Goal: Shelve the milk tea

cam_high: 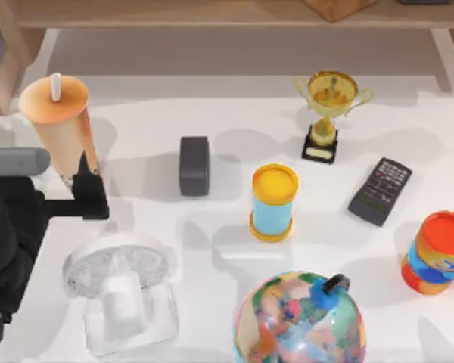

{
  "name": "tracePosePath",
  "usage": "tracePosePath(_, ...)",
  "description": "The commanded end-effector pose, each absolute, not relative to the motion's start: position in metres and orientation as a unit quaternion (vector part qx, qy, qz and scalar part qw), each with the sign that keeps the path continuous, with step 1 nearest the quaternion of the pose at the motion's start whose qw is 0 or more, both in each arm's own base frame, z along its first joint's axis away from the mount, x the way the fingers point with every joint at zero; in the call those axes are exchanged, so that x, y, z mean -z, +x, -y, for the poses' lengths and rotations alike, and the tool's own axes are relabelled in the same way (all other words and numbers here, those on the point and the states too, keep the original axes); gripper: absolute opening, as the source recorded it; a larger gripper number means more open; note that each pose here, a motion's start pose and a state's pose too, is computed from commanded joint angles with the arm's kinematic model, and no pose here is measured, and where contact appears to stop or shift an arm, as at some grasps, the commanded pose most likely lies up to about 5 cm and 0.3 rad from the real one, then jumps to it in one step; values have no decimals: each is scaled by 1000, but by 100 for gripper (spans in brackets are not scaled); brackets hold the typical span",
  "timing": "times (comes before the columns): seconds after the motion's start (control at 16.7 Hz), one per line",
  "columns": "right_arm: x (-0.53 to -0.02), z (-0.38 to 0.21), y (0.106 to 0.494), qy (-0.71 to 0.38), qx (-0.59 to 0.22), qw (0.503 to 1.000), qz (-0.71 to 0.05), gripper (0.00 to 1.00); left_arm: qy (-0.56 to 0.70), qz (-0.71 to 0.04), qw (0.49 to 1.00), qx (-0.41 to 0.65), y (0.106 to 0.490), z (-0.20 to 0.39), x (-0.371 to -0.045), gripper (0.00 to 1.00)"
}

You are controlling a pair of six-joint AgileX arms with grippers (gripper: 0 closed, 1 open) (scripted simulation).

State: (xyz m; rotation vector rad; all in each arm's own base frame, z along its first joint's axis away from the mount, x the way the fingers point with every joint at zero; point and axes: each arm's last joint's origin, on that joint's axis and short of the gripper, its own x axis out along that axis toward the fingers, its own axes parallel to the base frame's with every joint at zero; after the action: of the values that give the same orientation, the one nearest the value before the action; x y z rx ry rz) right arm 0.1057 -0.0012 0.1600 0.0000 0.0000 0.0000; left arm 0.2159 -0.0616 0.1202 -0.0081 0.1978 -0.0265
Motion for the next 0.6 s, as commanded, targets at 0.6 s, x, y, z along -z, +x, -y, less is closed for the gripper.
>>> tracePosePath(0.6, -160, 1, 106, 0, 0, 1000, 0, 100, -4, -98, 995, 14, 243, 64, -117, 100)
